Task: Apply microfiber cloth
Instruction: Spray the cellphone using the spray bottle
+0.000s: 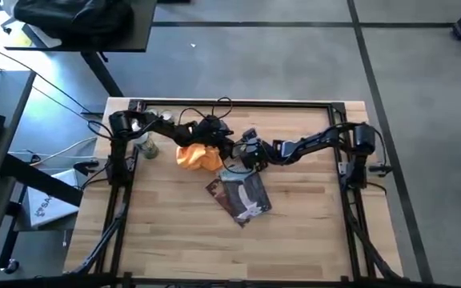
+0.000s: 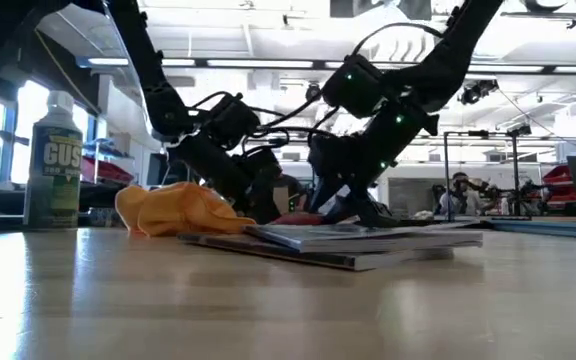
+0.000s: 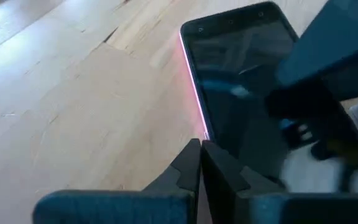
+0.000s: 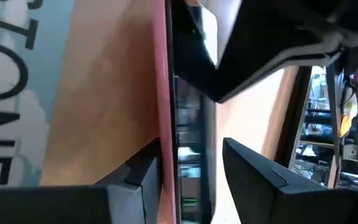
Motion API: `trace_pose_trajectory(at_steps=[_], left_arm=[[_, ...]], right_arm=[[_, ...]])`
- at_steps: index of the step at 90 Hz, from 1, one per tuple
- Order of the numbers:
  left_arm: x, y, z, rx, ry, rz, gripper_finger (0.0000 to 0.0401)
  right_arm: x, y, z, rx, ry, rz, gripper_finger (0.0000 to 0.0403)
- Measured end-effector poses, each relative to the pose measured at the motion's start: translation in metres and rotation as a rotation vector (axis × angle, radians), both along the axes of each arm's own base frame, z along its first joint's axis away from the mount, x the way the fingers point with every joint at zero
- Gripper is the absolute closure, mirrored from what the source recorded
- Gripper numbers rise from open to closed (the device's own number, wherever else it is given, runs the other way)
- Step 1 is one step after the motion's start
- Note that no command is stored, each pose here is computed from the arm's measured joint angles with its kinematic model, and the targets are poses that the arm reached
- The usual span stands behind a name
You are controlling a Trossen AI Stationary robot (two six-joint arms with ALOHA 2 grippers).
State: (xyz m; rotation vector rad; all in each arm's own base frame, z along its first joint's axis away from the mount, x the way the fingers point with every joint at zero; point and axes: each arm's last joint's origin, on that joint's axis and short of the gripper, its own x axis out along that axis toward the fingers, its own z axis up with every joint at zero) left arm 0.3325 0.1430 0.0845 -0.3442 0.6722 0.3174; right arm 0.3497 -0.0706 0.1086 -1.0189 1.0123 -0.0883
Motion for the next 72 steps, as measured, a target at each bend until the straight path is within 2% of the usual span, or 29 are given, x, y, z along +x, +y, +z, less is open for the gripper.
trace_pose_trajectory(at_steps=[17,43,59,72], left_arm=[[0.000,0.000,0.000,-0.001,-0.001,-0.003,0.0401],[0.000,0.000,0.000,0.003,-0.001,-0.008,0.0401],[-0.002,-0.001,0.004,0.031,-0.002,-0.028,0.0401],[-0.017,-0.006,0.018,0.060,0.011,-0.050,0.0401]], right_arm=[[0.002,-0.001,-0.004,-0.004,-0.014,-0.025,0.0289],[0.005,-0.001,-0.001,-0.033,-0.046,-0.022,0.0391],[0.005,0.001,-0.001,-0.047,-0.049,-0.061,0.0395],[0.001,0.004,0.013,-0.019,-0.048,-0.116,0.0400]])
